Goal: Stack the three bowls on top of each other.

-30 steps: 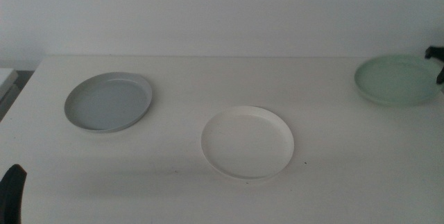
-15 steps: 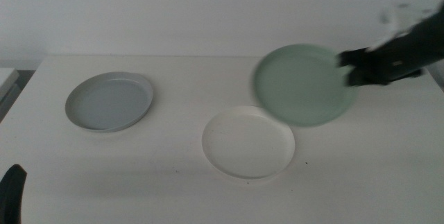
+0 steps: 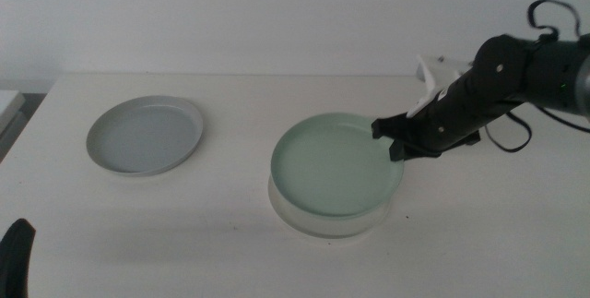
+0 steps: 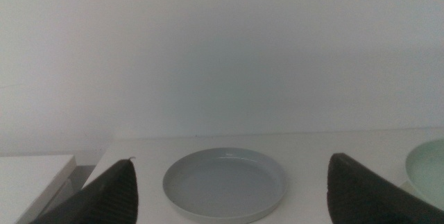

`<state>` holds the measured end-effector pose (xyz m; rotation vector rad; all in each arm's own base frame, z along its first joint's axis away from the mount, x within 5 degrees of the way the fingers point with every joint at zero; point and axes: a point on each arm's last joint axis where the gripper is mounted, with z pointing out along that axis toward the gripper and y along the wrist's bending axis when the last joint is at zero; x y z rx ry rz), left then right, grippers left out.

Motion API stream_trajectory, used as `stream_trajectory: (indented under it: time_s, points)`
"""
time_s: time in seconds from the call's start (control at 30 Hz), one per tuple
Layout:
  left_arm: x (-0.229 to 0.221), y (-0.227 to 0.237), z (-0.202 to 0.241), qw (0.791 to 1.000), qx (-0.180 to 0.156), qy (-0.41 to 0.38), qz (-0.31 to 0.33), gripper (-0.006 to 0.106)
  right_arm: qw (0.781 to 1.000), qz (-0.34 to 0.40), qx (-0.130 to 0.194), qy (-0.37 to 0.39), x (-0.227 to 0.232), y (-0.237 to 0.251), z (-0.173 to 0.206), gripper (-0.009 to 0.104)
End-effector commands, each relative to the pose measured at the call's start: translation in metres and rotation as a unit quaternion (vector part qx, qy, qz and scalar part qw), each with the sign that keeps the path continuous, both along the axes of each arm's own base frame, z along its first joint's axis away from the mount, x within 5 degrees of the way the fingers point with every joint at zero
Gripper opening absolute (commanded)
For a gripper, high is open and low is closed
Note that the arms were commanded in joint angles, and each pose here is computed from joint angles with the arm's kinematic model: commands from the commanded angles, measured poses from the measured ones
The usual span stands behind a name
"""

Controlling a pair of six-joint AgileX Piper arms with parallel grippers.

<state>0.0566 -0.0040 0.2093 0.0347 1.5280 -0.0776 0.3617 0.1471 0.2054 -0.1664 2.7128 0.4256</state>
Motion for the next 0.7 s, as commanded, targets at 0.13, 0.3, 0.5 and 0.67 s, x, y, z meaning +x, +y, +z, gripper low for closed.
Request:
stream_trajectory:
  time_s: [0.13, 0.3, 0.5, 0.67]
  points:
    - [0.0, 0.0, 0.001, 1.0, 0.0, -0.008, 0.001, 0.094, 1.0, 0.006, -0.007, 0.011, 0.001, 0.006, -0.015, -0.002]
    - [0.0, 0.0, 0.001, 1.0, 0.0, -0.008, 0.001, 0.094, 1.0, 0.005, -0.007, 0.01, 0.002, 0.006, -0.017, 0.0]
    - [0.0, 0.0, 0.001, 1.0, 0.0, -0.008, 0.001, 0.094, 1.0, 0.003, -0.004, 0.006, 0.003, 0.007, -0.015, 0.047]
    - [0.0, 0.0, 0.001, 1.0, 0.0, -0.008, 0.001, 0.094, 0.997, 0.061, -0.015, -0.043, -0.008, 0.003, 0.022, 0.077]
